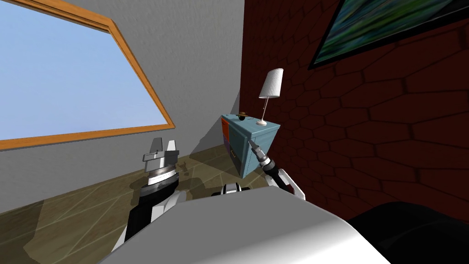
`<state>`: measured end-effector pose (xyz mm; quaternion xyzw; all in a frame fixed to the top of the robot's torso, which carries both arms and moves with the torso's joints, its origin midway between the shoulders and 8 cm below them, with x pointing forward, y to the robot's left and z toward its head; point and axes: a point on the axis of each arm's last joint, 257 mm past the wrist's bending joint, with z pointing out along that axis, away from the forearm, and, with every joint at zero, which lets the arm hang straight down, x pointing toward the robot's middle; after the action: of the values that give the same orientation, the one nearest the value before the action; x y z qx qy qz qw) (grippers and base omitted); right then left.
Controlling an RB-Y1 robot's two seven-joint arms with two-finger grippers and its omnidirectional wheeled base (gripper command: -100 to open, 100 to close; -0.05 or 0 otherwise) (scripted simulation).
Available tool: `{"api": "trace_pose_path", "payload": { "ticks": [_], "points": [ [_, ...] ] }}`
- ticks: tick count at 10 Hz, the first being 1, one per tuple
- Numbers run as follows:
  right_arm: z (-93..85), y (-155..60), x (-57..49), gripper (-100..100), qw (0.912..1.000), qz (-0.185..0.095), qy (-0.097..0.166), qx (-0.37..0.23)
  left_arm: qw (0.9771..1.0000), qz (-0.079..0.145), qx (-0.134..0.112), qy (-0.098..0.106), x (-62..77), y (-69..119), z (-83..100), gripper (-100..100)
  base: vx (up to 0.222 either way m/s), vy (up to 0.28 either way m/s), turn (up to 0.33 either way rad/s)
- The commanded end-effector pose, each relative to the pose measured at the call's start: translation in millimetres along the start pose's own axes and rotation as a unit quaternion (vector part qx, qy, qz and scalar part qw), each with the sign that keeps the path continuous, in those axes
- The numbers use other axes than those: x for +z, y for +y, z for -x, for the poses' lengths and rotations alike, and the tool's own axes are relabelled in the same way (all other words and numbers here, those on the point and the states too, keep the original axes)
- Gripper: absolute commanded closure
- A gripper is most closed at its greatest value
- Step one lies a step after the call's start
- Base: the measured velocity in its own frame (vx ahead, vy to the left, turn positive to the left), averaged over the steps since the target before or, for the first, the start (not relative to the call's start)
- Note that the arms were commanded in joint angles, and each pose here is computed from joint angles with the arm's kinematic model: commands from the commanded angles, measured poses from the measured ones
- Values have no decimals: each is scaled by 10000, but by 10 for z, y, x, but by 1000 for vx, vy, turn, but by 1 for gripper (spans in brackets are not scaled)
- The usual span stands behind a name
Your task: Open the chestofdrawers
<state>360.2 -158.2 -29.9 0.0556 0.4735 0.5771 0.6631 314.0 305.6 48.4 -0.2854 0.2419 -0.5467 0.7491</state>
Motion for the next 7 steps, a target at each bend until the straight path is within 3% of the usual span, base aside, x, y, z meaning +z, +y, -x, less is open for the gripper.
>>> {"api": "trace_pose_path", "payload": {
  "ticks": [1,2,3,6,7],
  "points": [
    [-111,-10,-8,-100,9993,27,267,-250,10000,0,0,0,0,0,0,0,32,23,-3],
    [-224,-13,-20,-100,9973,110,576,-432,10000,-1,0,0,0,0,0,0,59,43,-81],
    [-268,-25,-25,-100,9962,99,663,-550,10000,0,0,0,0,0,0,0,57,38,-50],
    [-509,-55,-83,-100,9860,275,1331,-967,10000,0,0,0,0,0,0,0,72,64,-70],
    [-553,-73,-95,-100,9836,265,1418,-1084,10000,0,0,0,0,0,0,0,59,54,-44]
  ]
}}
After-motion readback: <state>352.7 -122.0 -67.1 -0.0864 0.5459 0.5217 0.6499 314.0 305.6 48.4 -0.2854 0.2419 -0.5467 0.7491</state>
